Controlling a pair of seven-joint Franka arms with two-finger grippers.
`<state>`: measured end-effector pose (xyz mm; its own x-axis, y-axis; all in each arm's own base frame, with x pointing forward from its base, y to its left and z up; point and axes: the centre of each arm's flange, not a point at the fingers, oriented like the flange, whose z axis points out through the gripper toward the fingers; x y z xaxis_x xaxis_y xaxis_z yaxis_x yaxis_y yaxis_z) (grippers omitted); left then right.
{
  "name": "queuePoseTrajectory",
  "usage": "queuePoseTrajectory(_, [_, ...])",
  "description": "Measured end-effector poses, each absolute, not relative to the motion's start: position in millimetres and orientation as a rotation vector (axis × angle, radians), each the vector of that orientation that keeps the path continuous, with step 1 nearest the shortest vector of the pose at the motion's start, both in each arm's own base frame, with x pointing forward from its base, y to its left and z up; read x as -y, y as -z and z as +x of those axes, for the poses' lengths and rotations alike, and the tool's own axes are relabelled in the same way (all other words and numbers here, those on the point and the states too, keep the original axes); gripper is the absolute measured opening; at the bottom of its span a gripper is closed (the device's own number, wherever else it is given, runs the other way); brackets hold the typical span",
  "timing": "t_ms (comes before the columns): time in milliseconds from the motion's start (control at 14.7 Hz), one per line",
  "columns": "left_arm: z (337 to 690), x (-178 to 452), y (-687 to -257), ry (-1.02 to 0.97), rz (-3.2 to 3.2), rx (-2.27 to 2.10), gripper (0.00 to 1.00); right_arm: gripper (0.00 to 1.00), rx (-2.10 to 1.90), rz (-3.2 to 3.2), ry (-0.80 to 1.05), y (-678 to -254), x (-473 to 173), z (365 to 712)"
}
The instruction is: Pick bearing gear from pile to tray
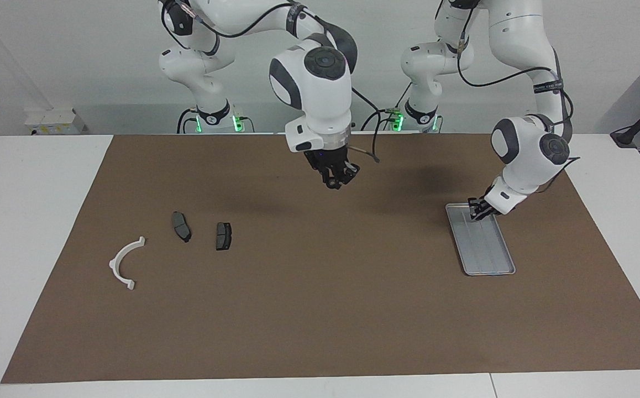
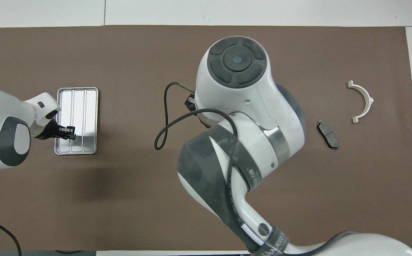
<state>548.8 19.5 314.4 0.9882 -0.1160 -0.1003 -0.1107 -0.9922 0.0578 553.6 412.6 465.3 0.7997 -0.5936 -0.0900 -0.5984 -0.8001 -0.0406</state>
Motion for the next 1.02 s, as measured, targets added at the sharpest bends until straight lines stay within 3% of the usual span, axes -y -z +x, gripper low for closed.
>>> queuePoseTrajectory(476, [546.9,-16.5,-310.2,0.15,3.082,0.178,0.23,0.35,-1.03,-2.904,-0.029,-318.3,-474.1,546.5])
queuePoseTrajectory(817, [541.4,-14.9,-300.2,0.132,3.086,0.156,0.24,0.35,-1.011,-2.915,0.034,-290.1,-471.0,554.0])
queuePoseTrajectory(885, [541.4,-14.8,-300.1,0.13,3.088,0.143,0.28,0.35,-1.01,-2.914,0.035,-290.3,-471.0,553.9])
queuePoseTrajectory(1021, [541.9,-14.6,-300.7,0.128,3.089,0.12,0.48,0.36,-1.011,-2.914,0.035,-290.3,-470.9,554.0])
